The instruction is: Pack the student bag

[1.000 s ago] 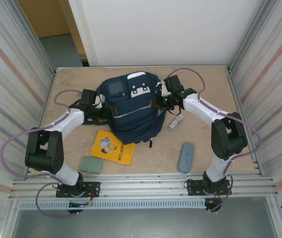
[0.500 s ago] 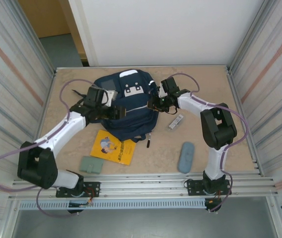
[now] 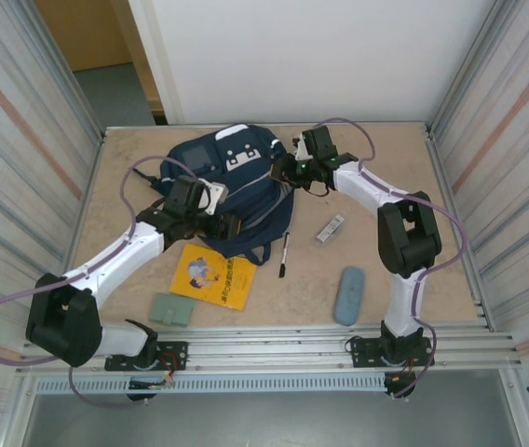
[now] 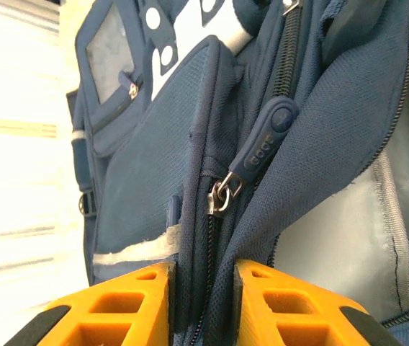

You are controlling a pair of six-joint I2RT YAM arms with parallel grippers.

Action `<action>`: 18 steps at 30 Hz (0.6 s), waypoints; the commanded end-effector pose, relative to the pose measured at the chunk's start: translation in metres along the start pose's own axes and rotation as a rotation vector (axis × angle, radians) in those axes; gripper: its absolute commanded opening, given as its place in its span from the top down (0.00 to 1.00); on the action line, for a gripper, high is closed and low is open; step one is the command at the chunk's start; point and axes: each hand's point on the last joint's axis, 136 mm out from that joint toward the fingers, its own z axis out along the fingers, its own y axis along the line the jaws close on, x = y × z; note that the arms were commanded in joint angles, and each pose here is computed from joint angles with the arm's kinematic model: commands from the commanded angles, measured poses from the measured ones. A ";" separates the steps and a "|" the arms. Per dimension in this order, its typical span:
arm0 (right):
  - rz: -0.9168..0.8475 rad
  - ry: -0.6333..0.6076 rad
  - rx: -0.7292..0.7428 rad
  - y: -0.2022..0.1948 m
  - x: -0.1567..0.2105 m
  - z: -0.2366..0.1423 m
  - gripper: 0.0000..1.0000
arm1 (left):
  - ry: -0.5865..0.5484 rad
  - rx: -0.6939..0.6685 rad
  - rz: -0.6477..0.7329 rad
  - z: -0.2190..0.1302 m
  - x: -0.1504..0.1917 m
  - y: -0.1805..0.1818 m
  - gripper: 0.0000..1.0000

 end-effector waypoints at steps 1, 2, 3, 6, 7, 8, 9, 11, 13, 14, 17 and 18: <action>0.008 -0.006 -0.012 -0.008 -0.005 0.020 0.73 | -0.040 0.026 -0.003 -0.007 -0.002 -0.005 0.32; -0.001 -0.003 -0.001 -0.012 -0.003 0.024 0.72 | -0.036 0.025 -0.005 -0.007 0.001 -0.005 0.32; -0.001 0.004 0.012 -0.018 0.000 0.027 0.69 | -0.039 0.021 -0.008 -0.008 0.002 -0.005 0.32; 0.015 0.029 0.051 -0.034 0.006 0.027 0.59 | -0.034 0.008 -0.038 -0.008 0.012 -0.003 0.32; 0.011 0.030 0.066 -0.038 0.008 0.024 0.57 | -0.031 0.005 -0.049 -0.009 0.015 -0.003 0.32; -0.003 0.024 0.078 -0.041 0.009 0.019 0.54 | -0.025 0.003 -0.063 -0.010 0.018 -0.003 0.32; -0.019 0.025 0.090 -0.041 0.011 0.013 0.51 | -0.024 -0.001 -0.076 -0.012 0.020 -0.004 0.32; -0.050 0.039 0.110 -0.038 0.015 0.000 0.43 | -0.030 0.000 -0.082 -0.016 0.024 -0.006 0.32; -0.088 0.043 0.136 -0.034 0.021 -0.017 0.37 | -0.052 0.012 -0.066 -0.020 0.022 -0.011 0.32; -0.111 0.039 0.150 -0.032 0.025 -0.026 0.34 | -0.058 0.017 -0.043 -0.021 0.019 -0.013 0.32; -0.167 0.034 0.187 -0.029 0.040 -0.046 0.30 | -0.051 -0.049 -0.033 -0.025 0.013 -0.003 0.32; -0.196 0.051 0.192 -0.026 0.050 -0.050 0.30 | -0.044 -0.075 -0.053 -0.026 0.013 0.000 0.32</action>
